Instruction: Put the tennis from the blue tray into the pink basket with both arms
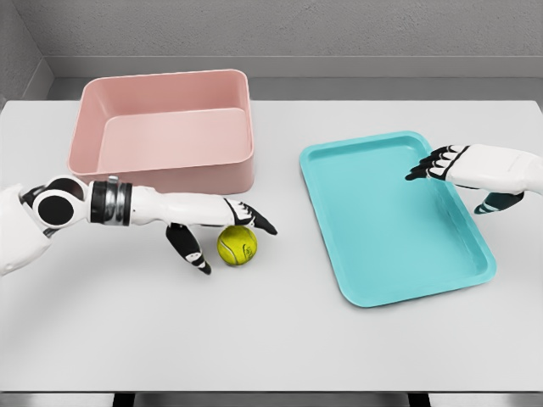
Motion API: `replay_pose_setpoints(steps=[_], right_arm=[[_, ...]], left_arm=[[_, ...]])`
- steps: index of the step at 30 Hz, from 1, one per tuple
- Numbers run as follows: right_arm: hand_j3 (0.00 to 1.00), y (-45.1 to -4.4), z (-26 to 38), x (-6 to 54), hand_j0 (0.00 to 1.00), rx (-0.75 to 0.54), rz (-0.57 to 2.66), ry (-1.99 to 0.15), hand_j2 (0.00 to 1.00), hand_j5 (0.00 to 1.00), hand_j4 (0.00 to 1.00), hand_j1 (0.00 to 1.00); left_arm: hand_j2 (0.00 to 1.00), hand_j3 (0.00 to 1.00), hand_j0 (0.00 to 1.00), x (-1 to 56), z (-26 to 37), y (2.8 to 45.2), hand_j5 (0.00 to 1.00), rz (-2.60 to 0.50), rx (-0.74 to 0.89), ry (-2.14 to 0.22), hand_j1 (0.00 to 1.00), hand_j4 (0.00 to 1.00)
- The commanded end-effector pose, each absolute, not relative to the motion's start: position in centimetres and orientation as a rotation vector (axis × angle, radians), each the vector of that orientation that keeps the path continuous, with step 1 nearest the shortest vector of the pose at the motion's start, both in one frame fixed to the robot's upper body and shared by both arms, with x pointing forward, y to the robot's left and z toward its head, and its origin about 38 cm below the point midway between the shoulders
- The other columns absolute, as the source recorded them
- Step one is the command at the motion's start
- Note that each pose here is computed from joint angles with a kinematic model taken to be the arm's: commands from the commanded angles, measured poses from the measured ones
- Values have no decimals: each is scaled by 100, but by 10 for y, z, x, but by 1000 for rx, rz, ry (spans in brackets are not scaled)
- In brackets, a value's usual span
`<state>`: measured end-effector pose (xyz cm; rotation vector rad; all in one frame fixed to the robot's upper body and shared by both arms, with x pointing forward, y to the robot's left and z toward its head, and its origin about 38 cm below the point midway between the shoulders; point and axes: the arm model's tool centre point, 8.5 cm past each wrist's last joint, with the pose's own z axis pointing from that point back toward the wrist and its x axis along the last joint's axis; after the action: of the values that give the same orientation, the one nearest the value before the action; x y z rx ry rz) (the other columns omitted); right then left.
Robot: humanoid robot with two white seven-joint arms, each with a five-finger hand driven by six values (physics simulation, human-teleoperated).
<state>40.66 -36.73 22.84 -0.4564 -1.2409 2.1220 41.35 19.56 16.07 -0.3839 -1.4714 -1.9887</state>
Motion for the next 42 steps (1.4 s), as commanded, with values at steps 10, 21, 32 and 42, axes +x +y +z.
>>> replay_pose_setpoints(steps=[10, 21, 32, 42], right_arm=[[100, -369, 230, 407, 100, -461, 2112, -1245, 100, 100, 100, 100], [100, -369, 231, 407, 100, -462, 2113, -1244, 100, 100, 100, 100], [100, -369, 231, 408, 100, -462, 2112, -1247, 100, 100, 100, 100], [100, -373, 230, 409, 100, -467, 2102, -1236, 100, 100, 100, 100]], left_arm=[[100, 100, 100, 421, 151, 186, 100, -1963, -395, -1467, 100, 100], [100, 100, 100, 424, 139, 195, 100, -1944, -381, -1423, 100, 100], [100, 100, 100, 427, 136, 195, 100, -1936, -378, -1416, 100, 100], [95, 95, 95, 425, 137, 193, 95, -1938, -383, -1424, 95, 95]])
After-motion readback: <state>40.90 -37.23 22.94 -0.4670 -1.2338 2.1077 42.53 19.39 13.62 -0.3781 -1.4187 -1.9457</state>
